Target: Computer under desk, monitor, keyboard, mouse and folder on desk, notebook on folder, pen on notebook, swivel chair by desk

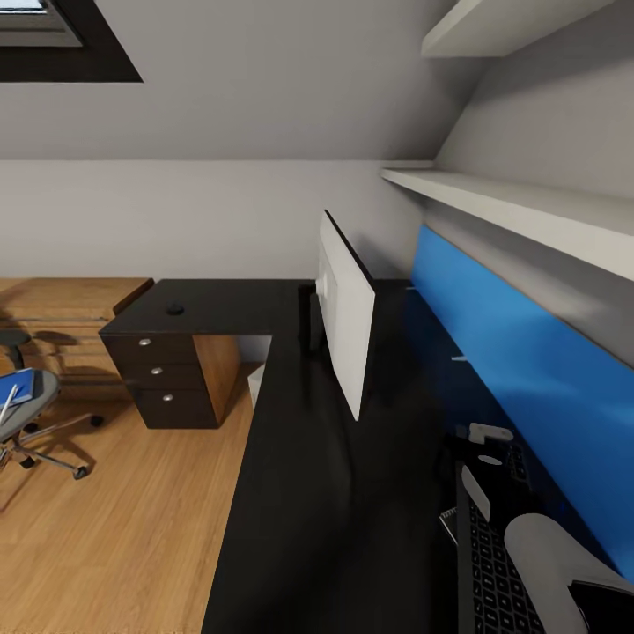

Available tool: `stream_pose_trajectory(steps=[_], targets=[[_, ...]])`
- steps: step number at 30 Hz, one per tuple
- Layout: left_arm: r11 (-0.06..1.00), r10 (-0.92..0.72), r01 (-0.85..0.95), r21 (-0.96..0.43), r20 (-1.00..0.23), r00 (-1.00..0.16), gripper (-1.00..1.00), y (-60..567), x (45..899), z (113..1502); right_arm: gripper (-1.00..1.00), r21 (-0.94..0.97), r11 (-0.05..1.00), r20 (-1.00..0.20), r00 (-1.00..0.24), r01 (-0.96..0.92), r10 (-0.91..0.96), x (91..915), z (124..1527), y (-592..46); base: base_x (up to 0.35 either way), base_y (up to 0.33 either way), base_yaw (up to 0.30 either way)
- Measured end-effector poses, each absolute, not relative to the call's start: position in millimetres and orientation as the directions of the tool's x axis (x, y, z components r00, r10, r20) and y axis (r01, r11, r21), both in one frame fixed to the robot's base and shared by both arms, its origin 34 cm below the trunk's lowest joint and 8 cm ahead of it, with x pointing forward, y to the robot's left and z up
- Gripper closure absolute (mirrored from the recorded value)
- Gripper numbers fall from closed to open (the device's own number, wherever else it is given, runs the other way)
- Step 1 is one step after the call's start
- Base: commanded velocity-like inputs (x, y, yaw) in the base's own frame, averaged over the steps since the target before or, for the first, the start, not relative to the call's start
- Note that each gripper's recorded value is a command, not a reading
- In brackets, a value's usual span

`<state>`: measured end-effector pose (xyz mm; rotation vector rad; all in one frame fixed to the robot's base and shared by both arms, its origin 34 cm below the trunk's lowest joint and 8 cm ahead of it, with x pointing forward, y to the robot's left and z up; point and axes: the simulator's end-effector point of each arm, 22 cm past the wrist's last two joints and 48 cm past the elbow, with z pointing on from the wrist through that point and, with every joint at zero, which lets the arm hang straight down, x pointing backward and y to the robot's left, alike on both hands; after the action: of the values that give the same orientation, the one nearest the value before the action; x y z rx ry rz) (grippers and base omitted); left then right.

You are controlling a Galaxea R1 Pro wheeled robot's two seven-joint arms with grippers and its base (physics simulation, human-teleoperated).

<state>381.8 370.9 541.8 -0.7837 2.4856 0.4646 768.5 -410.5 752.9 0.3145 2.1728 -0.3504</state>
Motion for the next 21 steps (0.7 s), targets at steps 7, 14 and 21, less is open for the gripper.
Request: stream_pose_trajectory(steps=[7, 14, 21], targets=[[0.777, -0.439, -0.604, 0.176, -0.535, -0.722, -1.0, 371, 378, 539, -1.0, -0.139, 0.928, -0.806, -0.583, 0.346, 0.097, 767, 746, -411, 0.0, 0.0, 0.0], [0.778, -0.439, -0.602, 0.182, -0.527, -0.728, -1.0, 370, 374, 537, -1.0, -0.147, 0.928, -0.801, -0.592, 0.342, 0.091, 766, 740, -411, 0.0, 0.0, 0.0], [0.778, -0.44, -0.6, 0.187, -0.521, -0.731, -1.0, 371, 372, 535, -1.0, -0.153, 0.928, -0.802, -0.592, 0.338, 0.083, 768, 739, -411, 0.0, 0.0, 0.0]])
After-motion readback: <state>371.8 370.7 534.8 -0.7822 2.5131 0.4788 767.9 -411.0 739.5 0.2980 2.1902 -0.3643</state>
